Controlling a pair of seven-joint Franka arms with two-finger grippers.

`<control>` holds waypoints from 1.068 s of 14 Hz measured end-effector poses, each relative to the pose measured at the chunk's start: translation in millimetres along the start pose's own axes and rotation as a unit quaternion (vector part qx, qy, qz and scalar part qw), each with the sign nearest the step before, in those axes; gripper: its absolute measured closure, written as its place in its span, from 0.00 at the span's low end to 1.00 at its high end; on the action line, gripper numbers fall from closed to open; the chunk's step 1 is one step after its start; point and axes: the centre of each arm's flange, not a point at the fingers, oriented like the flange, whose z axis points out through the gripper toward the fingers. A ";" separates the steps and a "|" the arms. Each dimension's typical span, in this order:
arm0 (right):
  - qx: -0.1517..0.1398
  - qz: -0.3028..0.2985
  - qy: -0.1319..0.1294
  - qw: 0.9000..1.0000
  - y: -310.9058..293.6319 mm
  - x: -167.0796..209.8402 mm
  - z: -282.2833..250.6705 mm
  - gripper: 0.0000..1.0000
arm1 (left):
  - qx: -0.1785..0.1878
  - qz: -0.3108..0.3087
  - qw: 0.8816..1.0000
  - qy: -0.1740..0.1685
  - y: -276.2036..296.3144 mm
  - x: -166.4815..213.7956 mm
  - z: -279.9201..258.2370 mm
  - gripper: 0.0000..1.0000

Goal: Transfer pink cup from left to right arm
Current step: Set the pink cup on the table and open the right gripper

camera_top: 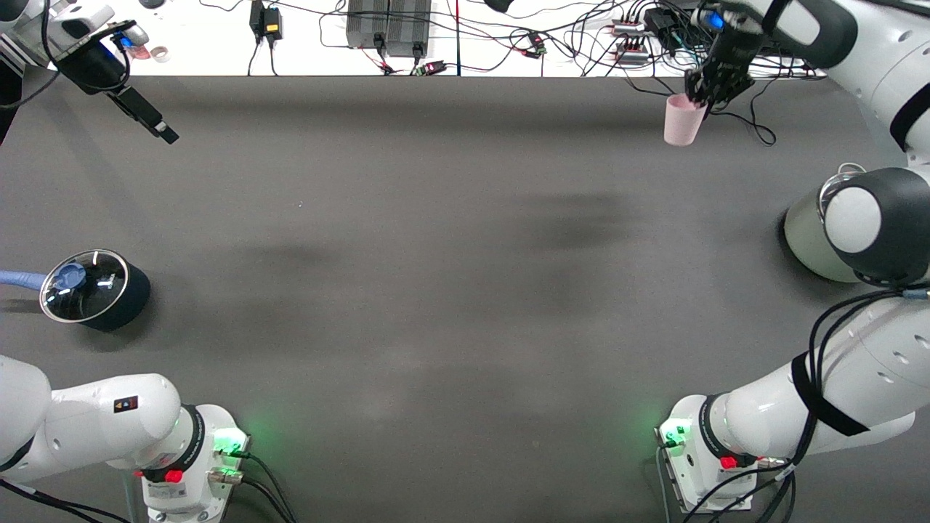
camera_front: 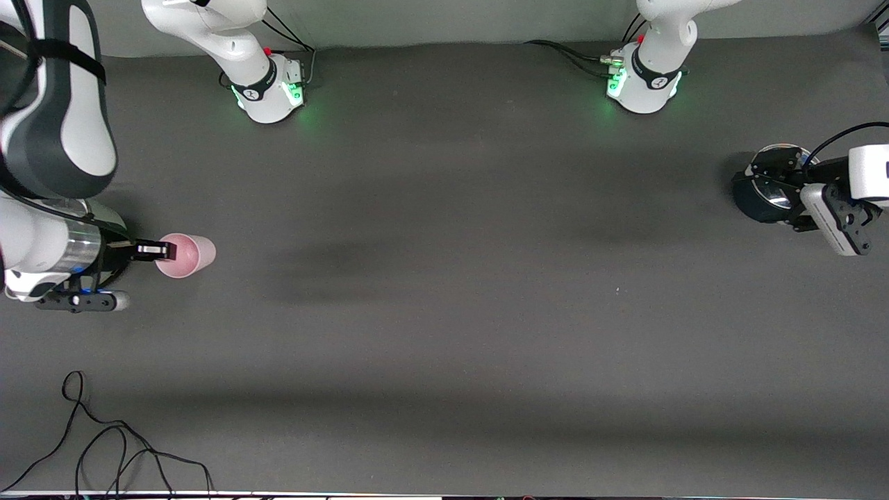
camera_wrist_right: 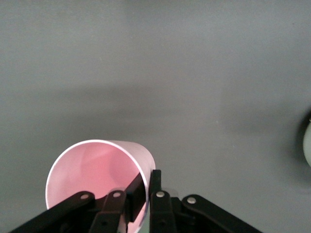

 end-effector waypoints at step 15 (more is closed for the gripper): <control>-0.004 0.007 0.081 0.997 14.6 -29.1 199.7 0.92 | 0.175 -0.287 0.942 0.013 74.3 46.0 -66.6 0.00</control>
